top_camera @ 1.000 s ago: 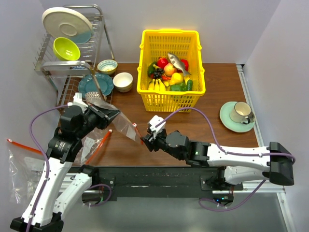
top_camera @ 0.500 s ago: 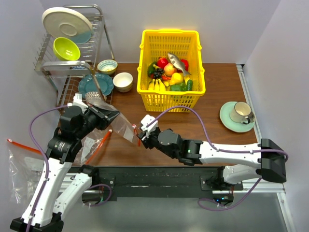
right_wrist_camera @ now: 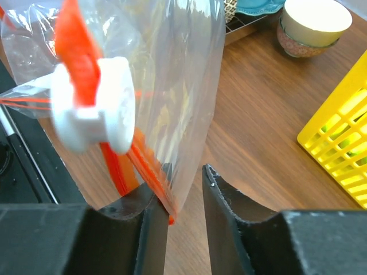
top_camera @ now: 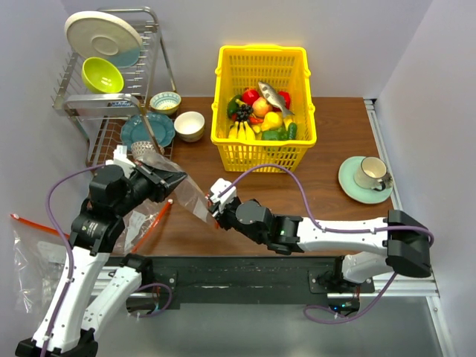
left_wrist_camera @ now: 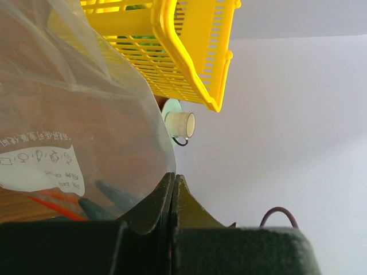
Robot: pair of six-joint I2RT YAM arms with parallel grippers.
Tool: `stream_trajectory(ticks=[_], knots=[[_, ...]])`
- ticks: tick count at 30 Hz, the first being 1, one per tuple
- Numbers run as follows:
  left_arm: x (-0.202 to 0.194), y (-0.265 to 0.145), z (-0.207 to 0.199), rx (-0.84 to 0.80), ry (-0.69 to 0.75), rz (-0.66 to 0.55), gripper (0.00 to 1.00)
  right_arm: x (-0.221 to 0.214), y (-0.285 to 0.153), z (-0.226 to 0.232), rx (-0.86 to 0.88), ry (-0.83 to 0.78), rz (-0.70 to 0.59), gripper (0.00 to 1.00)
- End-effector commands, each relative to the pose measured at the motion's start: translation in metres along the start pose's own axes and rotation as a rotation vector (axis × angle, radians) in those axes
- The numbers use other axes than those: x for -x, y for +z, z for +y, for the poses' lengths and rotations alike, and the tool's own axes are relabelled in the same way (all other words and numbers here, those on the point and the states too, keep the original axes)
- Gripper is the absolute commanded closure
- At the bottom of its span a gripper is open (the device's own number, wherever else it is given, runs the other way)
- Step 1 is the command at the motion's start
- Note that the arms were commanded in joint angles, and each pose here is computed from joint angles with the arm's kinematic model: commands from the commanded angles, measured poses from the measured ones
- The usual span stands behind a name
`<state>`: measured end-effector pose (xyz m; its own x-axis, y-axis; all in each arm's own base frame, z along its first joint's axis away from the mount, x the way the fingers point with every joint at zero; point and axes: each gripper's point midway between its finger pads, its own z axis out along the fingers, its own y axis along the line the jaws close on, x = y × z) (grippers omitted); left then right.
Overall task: Place the food in the zip-top bag and seal the zipper
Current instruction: Pick up the zipper food storage bag at the center of the board, then open the zipper of the food storage bag.
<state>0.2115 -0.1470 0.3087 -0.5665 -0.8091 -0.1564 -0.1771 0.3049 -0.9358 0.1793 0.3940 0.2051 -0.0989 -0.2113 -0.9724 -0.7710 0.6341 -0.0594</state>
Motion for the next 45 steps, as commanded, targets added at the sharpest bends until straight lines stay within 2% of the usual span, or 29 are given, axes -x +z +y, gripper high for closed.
stream_trajectory(ticks=[1, 3, 4, 6, 11, 12, 13, 14, 15, 16, 17, 18, 19, 20, 22, 23, 25, 29, 37, 40, 45], knots=[[-0.002, -0.015, -0.037, -0.110, -0.005, 0.019, 1.00, 0.038, -0.001, 0.001, -0.001, 0.084, -0.126, 0.76], [-0.003, -0.017, -0.040, -0.126, -0.019, 0.026, 1.00, 0.036, -0.003, 0.000, -0.003, 0.100, -0.128, 0.80], [-0.003, -0.017, -0.042, -0.130, -0.023, 0.027, 1.00, 0.035, -0.004, 0.001, -0.001, 0.104, -0.126, 0.91], [-0.003, -0.016, -0.041, -0.132, -0.027, 0.028, 1.00, 0.035, -0.007, 0.000, 0.001, 0.120, -0.125, 1.00], [0.004, 0.001, -0.015, -0.059, 0.023, -0.013, 0.98, 0.040, -0.021, -0.002, 0.008, 0.198, -0.092, 1.00], [0.006, 0.004, -0.017, -0.078, 0.049, -0.018, 0.91, 0.037, -0.028, -0.004, 0.004, 0.206, -0.057, 1.00], [0.006, 0.009, -0.013, -0.086, 0.108, -0.013, 0.75, 0.036, -0.030, -0.005, 0.000, 0.222, -0.035, 1.00], [0.000, 0.020, -0.001, -0.070, 0.130, 0.026, 0.64, 0.023, -0.036, -0.004, -0.004, 0.243, 0.038, 1.00], [-0.001, 0.025, -0.008, -0.117, 0.173, 0.043, 0.52, 0.031, -0.039, -0.003, 0.001, 0.268, 0.041, 1.00], [-0.005, 0.031, -0.004, -0.132, 0.250, 0.077, 0.29, 0.026, -0.043, -0.003, -0.001, 0.278, 0.081, 1.00], [-0.015, 0.042, 0.003, -0.125, 0.279, 0.163, 0.20, 0.019, -0.048, -0.002, -0.011, 0.310, 0.141, 1.00], [-0.020, 0.047, 0.006, -0.118, 0.314, 0.201, 0.14, 0.016, -0.051, -0.002, -0.017, 0.329, 0.168, 1.00], [-0.022, 0.058, 0.011, -0.098, 0.389, 0.240, 0.04, 0.012, -0.054, -0.004, -0.040, 0.348, 0.198, 1.00], [-0.030, 0.061, 0.011, -0.096, 0.440, 0.275, 0.01, 0.006, -0.064, -0.010, -0.099, 0.410, 0.267, 1.00], [-0.038, 0.066, 0.017, -0.060, 0.559, 0.298, 0.00, 0.000, -0.073, -0.022, -0.205, 0.477, 0.313, 1.00], [-0.046, 0.068, 0.007, -0.069, 0.622, 0.291, 0.00, 0.000, -0.078, -0.022, -0.232, 0.535, 0.334, 1.00], [-0.050, 0.067, 0.000, -0.084, 0.703, 0.280, 0.00, 0.004, -0.080, -0.018, -0.229, 0.600, 0.337, 1.00], [-0.050, 0.060, -0.001, -0.096, 0.798, 0.274, 0.00, 0.015, -0.079, -0.018, -0.240, 0.667, 0.320, 1.00], [-0.038, 0.018, -0.016, -0.191, 0.994, 0.174, 0.00, 0.006, -0.053, -0.021, -0.251, 0.784, 0.416, 1.00], [-0.032, 0.003, -0.016, -0.193, 1.036, 0.131, 0.00, 0.016, -0.041, -0.015, -0.201, 0.839, 0.405, 1.00], [-0.036, -0.005, -0.007, -0.215, 1.078, 0.139, 0.03, 0.036, -0.027, -0.013, -0.171, 0.883, 0.377, 1.00]])
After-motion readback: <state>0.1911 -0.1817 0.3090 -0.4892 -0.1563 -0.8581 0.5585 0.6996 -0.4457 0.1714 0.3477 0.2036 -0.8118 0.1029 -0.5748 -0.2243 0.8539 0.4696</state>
